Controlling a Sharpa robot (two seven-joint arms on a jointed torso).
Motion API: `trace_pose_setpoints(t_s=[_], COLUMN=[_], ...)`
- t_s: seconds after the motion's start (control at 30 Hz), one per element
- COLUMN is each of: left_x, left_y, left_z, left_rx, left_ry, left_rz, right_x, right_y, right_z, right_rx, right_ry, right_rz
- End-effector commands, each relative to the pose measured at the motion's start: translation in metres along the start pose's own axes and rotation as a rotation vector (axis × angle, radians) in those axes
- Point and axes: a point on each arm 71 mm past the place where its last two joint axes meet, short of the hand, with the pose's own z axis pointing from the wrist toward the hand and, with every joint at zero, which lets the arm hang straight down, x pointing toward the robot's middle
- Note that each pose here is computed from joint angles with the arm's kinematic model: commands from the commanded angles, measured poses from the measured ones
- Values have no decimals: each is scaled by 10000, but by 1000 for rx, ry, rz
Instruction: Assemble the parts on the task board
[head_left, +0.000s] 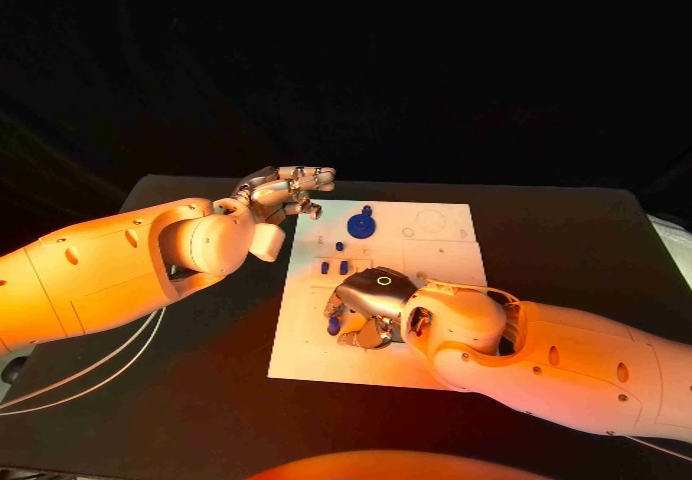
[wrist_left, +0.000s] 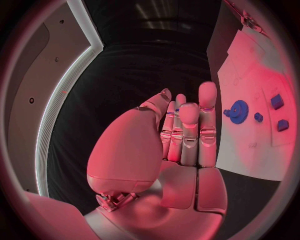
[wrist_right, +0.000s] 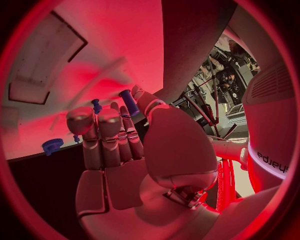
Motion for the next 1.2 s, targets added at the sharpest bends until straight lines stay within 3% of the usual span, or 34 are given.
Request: trace_pose_setpoints(t_s=[0.03, 0.27, 0.4, 0.63, 0.77, 1.07, 1.2], left_x=[27, 9, 0, -2, -11, -13, -18], left_y=[-4, -5, -4, 6, 7, 12, 14], left_z=[3, 1, 0, -5, -14, -27, -29], left_rx=[1, 0, -1, -3, -3, -5, -5], left_ry=[22, 18, 16, 17, 14, 14, 11], left_rz=[-6, -5, -5, -6, -5, -6, -5], right_x=[-47, -166, -239, -424, -483, -391, -334], right_y=[22, -5, -82, -387, -619, -998, -1104], right_z=[-21, -159, -279, -620, -886, -1344, -1467], right_rx=[-17, -50, -34, 91, 220, 444, 529], right_ry=[-82, -240, -265, -239, -214, -100, -69], right_rz=[22, 112, 160, 213, 257, 286, 264])
